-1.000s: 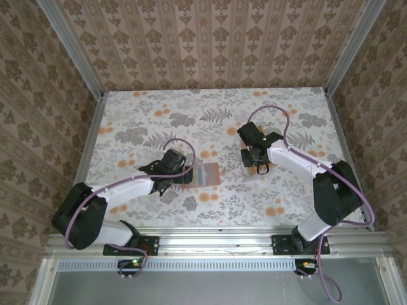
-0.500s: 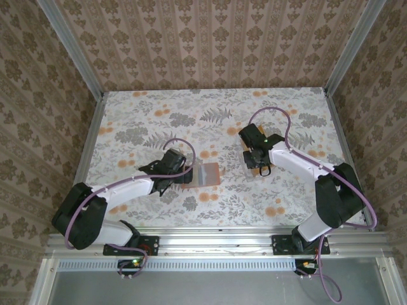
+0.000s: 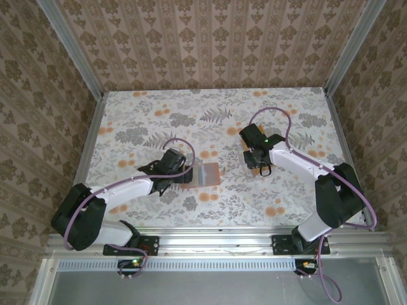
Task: Put the credit cards into the card holder
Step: Pick up the credit card from the storage box.
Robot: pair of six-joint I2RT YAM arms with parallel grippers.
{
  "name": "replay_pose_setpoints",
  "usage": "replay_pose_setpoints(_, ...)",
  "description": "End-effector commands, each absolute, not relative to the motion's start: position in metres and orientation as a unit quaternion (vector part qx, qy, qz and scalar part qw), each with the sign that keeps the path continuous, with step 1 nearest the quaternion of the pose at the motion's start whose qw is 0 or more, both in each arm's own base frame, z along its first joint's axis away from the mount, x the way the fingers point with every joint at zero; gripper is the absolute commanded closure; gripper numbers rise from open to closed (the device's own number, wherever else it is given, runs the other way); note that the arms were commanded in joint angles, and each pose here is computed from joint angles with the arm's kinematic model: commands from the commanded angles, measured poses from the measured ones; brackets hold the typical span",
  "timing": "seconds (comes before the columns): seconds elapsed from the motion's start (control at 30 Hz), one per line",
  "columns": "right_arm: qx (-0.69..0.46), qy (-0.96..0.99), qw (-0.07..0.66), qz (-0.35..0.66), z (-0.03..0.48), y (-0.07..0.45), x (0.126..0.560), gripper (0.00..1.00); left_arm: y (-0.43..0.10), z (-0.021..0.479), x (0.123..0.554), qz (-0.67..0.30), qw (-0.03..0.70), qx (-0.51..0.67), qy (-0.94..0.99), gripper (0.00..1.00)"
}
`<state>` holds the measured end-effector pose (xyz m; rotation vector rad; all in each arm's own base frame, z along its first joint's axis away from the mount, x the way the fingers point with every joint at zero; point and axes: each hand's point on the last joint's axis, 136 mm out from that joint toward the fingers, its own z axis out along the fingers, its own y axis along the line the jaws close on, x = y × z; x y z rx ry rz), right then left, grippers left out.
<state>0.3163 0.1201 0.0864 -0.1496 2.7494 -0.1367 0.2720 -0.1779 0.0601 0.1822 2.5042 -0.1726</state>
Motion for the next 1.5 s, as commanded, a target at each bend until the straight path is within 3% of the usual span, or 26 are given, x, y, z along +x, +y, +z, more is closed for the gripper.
replay_pose_setpoints(0.0, -0.062, 0.978, 0.19, -0.056, 0.088, 0.116, 0.311, 0.67, -0.175, 0.063, 0.273, -0.065, 0.313, 0.066, 0.945, 0.0)
replay_pose_setpoints(0.83, -0.086, 0.981, 0.164, -0.061, 0.072, 0.12, 0.309, 0.68, -0.178, 0.067, 0.277, -0.066, 0.316, 0.068, 0.944, 0.0)
replay_pose_setpoints(1.2, -0.09, 0.981, 0.165, -0.044, 0.075, 0.126, 0.31, 0.86, -0.178, 0.066, 0.278, -0.065, 0.315, 0.07, 0.944, 0.0)
replay_pose_setpoints(1.47, -0.107, 0.982, 0.156, -0.019, 0.079, 0.137, 0.31, 0.92, -0.18, 0.067, 0.277, -0.069, 0.312, 0.075, 0.945, 0.0)
